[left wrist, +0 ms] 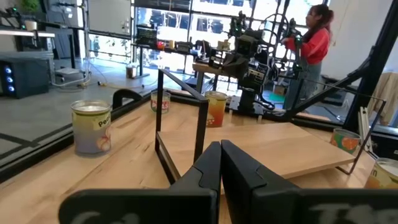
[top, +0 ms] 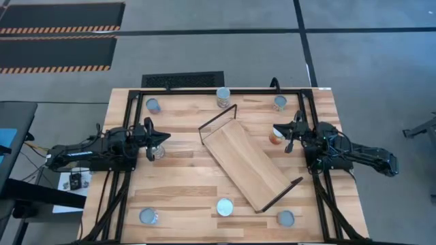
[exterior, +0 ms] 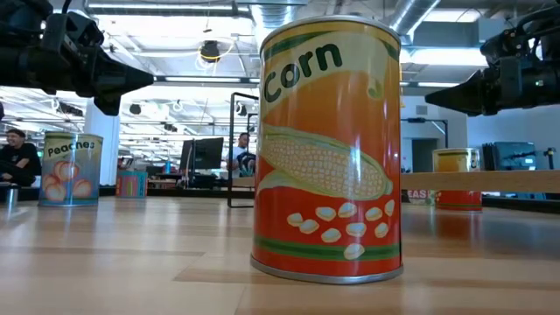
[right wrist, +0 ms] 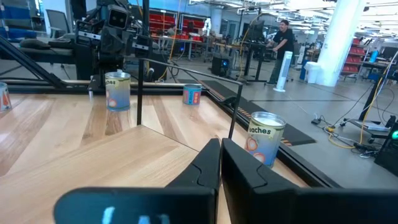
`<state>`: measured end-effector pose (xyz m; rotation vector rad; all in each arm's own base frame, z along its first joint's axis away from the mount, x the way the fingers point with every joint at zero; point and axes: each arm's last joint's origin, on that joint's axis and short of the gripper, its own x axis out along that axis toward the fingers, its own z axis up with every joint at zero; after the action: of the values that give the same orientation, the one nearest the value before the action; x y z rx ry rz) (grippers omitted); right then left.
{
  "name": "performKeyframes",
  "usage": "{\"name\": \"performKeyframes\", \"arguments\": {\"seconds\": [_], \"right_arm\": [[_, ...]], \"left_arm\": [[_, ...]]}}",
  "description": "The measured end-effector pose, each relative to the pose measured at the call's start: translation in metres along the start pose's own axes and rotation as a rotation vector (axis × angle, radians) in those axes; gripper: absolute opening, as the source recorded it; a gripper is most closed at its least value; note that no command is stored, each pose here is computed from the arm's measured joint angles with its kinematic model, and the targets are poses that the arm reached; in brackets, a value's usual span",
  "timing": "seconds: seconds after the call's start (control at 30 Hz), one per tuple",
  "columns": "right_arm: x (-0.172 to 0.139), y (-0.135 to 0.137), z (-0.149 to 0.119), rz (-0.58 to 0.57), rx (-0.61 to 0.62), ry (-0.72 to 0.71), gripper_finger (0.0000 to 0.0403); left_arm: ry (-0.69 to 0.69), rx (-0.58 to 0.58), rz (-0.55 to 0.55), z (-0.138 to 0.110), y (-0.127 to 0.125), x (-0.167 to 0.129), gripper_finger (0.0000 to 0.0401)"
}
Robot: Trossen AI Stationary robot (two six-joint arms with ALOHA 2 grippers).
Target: Pick and place cans onto a shelf
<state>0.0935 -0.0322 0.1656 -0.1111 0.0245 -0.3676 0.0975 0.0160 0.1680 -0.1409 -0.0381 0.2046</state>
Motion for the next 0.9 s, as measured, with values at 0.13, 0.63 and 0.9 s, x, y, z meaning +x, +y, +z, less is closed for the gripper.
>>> {"name": "performKeyframes", "arguments": {"seconds": [0.13, 0.63, 0.9], "right_arm": [[0.0, 0.0, 0.0, 0.0, 0.0, 0.0, 0.0038], [0.0, 0.0, 0.0, 0.0, 0.0, 0.0, 0.0038], [0.0, 0.0, 0.0, 0.0, 0.0, 0.0, 0.0038]], "left_arm": [[-0.036, -0.137, -0.006, 0.004, 0.0, 0.0, 0.0], [-0.089, -0.47, 0.098, 0.011, 0.002, -0.001, 0.0], [0.002, -0.32, 0.344, 0.056, 0.001, 0.003, 0.0]]}}
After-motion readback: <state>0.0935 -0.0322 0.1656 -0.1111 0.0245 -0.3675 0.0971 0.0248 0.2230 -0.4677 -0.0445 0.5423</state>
